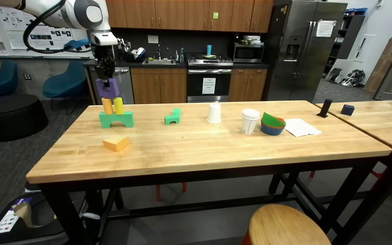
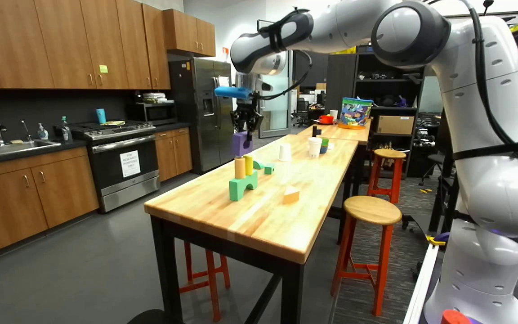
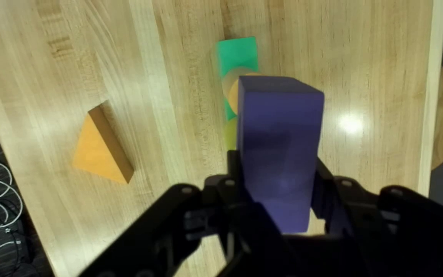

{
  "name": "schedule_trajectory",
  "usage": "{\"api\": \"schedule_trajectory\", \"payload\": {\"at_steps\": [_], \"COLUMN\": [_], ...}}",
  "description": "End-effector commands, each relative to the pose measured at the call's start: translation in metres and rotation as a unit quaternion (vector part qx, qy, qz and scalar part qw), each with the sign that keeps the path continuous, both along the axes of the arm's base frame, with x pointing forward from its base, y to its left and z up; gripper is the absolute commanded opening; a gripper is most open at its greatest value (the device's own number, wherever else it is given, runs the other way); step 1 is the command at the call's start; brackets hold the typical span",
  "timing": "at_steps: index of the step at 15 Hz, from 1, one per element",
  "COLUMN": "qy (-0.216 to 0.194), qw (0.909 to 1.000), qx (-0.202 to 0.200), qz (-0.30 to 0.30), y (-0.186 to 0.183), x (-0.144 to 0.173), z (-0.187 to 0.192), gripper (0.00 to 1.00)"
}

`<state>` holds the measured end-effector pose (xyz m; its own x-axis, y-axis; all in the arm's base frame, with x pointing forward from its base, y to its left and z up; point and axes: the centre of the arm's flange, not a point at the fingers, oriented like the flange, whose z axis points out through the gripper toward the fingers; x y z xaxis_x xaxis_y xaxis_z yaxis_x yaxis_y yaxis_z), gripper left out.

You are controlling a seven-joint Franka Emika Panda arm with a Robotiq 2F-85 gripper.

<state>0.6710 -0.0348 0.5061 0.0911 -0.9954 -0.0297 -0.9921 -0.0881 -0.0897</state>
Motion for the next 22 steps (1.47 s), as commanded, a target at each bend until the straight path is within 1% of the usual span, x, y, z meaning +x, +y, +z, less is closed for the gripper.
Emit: {"api": "schedule_trajectory", "payload": {"at_steps": [1, 22], "qy": [-0.005, 0.005], "qw": [0.9999, 0.9999], "qx": [0.009, 0.013], "qz": [0.001, -0.005], "y": [0.004, -0.002], "x": [-0.008, -0.010], "z": [0.002, -0.010], "gripper": [0.16, 0.16]}}
